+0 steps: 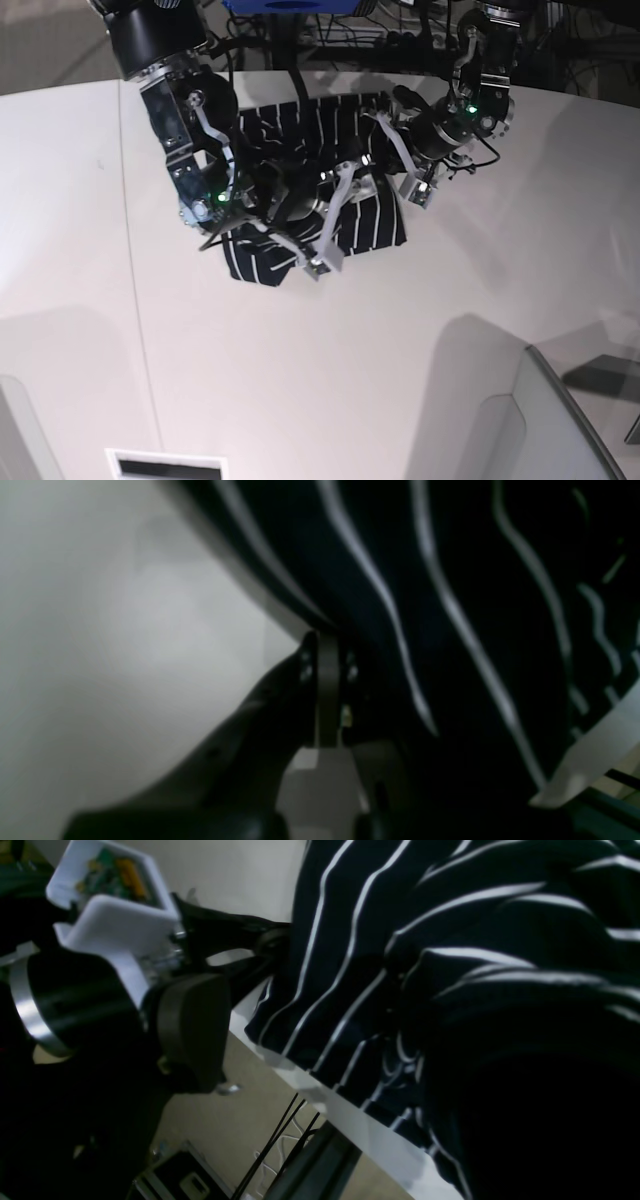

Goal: Layout the t-shirt on the table in an organized manner, then fold the t-shirt properly
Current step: 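Fold the shirt over onto itself with both grippers into a square, then press the folded shirt flat with the right gripper, left gripper raised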

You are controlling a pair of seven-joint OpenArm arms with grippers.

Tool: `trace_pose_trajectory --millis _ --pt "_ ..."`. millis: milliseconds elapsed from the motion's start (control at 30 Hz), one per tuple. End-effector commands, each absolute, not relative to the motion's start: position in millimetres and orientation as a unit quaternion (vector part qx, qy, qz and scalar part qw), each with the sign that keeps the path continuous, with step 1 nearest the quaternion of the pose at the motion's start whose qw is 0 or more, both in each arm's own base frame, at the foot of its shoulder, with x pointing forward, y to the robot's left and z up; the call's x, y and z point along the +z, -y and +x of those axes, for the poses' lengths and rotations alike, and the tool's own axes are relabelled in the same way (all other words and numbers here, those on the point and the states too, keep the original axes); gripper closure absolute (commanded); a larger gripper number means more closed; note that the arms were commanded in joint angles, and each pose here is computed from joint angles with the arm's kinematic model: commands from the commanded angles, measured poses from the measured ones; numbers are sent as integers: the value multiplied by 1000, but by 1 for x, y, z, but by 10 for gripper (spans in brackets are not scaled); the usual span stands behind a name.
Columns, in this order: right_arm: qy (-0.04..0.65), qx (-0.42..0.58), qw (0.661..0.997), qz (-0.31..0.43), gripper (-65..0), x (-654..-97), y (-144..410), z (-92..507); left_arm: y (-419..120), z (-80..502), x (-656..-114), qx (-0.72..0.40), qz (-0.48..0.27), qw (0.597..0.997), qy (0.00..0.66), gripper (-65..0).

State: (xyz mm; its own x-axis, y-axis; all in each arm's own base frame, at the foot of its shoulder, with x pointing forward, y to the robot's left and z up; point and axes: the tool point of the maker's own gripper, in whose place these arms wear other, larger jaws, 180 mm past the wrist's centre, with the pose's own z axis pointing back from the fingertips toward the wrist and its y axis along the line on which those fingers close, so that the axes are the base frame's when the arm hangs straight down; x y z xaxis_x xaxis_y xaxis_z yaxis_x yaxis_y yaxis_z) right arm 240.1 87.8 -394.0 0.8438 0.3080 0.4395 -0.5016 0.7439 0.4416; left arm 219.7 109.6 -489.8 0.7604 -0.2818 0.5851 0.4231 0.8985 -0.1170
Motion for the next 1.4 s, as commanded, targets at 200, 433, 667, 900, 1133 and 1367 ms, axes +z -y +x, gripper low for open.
trace_pose_trajectory --millis 200,433,667,900,1133,1367 --pt "188 224 884 365 -537 -358 -121 245 -115 220 -487 -197 -115 929 291 0" --pt "191 220 881 372 -537 -354 -122 249 -130 223 -485 -191 -102 931 294 0" --pt "183 207 857 435 -536 -334 -134 241 -210 228 -448 -136 -20 932 336 0" --pt "251 176 859 410 -534 -324 -96 271 -298 184 -433 -94 68 943 310 0" --pt "283 115 875 375 -222 -366 -59 297 -326 147 -434 -70 93 952 283 0" --pt "268 106 877 385 -26 -375 -69 294 -314 151 -437 -64 80 952 289 0"
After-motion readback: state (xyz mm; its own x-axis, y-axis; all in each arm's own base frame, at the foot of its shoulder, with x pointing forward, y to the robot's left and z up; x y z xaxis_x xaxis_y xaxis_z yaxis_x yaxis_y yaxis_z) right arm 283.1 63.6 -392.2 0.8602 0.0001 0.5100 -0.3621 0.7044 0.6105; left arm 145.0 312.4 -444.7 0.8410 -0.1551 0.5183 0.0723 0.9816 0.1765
